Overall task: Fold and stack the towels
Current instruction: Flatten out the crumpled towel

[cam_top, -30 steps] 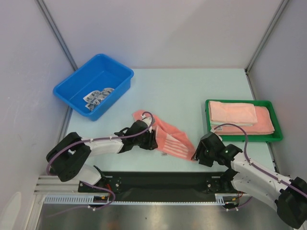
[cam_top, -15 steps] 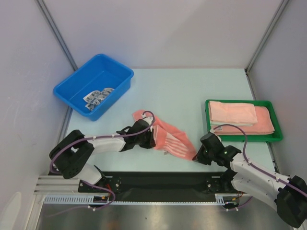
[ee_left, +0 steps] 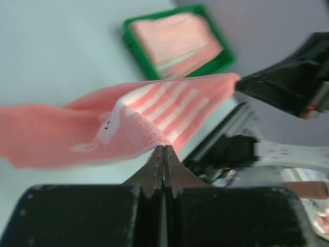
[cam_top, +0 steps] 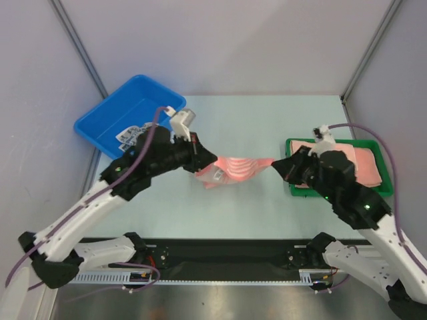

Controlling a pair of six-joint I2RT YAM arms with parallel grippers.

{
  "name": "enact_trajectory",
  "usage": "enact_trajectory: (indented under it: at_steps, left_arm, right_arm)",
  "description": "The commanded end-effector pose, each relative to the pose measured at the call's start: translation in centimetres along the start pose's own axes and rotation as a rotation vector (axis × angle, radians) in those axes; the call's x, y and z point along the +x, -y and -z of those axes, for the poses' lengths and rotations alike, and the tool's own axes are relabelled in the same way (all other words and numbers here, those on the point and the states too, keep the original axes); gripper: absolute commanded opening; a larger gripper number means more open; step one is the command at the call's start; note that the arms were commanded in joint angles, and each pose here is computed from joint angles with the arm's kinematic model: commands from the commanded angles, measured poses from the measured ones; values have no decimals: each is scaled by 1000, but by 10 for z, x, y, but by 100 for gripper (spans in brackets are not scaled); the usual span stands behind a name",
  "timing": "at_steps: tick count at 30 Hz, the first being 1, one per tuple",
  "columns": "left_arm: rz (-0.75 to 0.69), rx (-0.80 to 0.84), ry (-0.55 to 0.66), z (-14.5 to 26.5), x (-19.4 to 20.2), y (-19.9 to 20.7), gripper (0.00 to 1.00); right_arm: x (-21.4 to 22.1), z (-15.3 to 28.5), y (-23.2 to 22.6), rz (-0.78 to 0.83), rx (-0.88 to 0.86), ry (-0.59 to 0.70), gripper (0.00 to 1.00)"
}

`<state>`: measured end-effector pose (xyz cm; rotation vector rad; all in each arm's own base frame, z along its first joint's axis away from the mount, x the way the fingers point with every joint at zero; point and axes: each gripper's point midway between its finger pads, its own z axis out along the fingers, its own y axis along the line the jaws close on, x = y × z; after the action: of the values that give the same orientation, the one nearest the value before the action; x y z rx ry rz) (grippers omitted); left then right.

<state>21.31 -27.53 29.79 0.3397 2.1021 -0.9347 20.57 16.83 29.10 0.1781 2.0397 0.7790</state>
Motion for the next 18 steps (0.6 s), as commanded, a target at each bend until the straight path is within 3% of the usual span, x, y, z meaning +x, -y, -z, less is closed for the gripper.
enact_trajectory:
  at_steps: [1,6,11,15,18]
  left_arm:
    - [60,187,33,61,-20,54,0]
    - [185,405,110,109,-36,100,0]
    - [236,499,151,131,-40,117,0]
    - [228,446,192,134,-55,115,0]
    - [192,261,236,113,-73,90,0]
  right_arm:
    - [-39,51,-50,56,-224,96,0]
    - [-70,117,-95,41,-479,207,0]
    - [-86,146,-112,1,-572,258,0]
    - [-106,144,-114,-34,-532,316,0]
    - [-123,111,-104,-2,-391,363,0]
